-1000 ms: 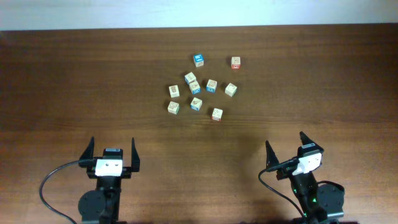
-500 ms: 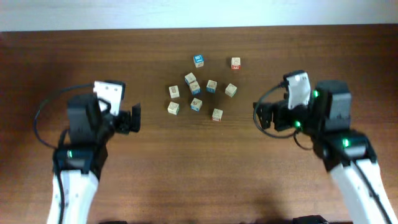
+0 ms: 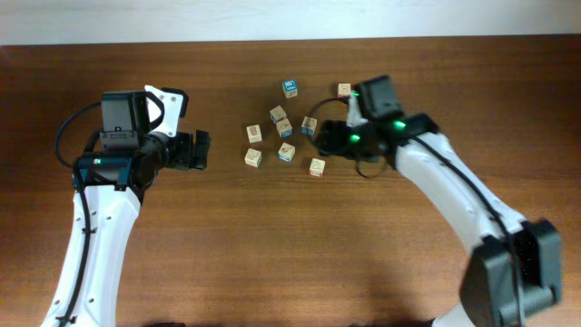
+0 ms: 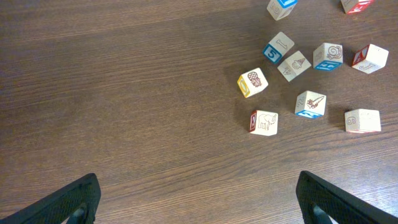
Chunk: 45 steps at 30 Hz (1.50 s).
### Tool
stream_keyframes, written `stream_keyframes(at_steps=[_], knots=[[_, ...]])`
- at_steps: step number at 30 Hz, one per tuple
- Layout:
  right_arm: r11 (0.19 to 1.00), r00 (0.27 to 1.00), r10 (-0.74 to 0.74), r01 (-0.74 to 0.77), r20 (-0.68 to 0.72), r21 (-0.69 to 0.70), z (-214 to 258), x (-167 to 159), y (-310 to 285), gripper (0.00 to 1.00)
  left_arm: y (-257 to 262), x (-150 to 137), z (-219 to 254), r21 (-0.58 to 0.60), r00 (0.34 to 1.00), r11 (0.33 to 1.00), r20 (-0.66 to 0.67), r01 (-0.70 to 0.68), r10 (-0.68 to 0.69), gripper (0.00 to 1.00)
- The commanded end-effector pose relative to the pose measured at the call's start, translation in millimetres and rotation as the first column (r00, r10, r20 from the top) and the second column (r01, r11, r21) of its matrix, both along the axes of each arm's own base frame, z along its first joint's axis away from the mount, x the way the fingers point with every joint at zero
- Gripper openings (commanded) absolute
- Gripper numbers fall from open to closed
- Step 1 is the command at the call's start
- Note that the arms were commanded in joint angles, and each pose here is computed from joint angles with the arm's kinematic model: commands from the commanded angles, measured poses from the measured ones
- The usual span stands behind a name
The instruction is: Rotate 3 blocks
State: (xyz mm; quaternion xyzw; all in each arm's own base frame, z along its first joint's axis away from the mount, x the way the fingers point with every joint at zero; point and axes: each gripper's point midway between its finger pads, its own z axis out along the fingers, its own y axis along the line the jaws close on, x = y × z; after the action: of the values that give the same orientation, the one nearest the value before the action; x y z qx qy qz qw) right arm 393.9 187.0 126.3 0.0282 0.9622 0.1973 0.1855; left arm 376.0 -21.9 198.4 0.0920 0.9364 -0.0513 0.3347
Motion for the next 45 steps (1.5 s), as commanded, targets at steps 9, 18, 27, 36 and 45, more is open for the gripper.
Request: stream_keyframes(at_steps=[9,18,27,36,45], knots=[[0.934,0.976,-0.203,0.170,-0.076,-0.316,-90.8,13.1,28.2,0.50,-1.7,3.7,7.8,-0.020,1.000,1.000,0.016,-0.001,0.001,0.99],[0.921,0.963,-0.221,0.155,-0.152,-0.358,-109.4,0.5,25.1,0.19,-1.7,3.6,7.9,-0.020,1.000,1.000,0.016,-0.001,0.001,0.99],[0.936,0.944,0.015,-0.129,-0.330,-0.328,-48.3,-45.9,27.5,0.09,-1.7,3.6,7.9,-0.020,1.000,1.000,0.016,-0.001,0.001,0.99],[0.911,0.948,0.150,-0.243,-0.281,-0.333,-93.0,-111.4,-12.2,0.10,-1.7,3.7,7.8,-0.020,1.000,1.000,0.016,-0.001,0.001,0.99],[0.934,0.967,0.067,-0.148,-0.246,-0.326,-112.4,-94.7,-40.5,0.10,-1.7,3.8,7.8,-0.020,1.000,1.000,0.016,-0.001,0.001,0.99]])
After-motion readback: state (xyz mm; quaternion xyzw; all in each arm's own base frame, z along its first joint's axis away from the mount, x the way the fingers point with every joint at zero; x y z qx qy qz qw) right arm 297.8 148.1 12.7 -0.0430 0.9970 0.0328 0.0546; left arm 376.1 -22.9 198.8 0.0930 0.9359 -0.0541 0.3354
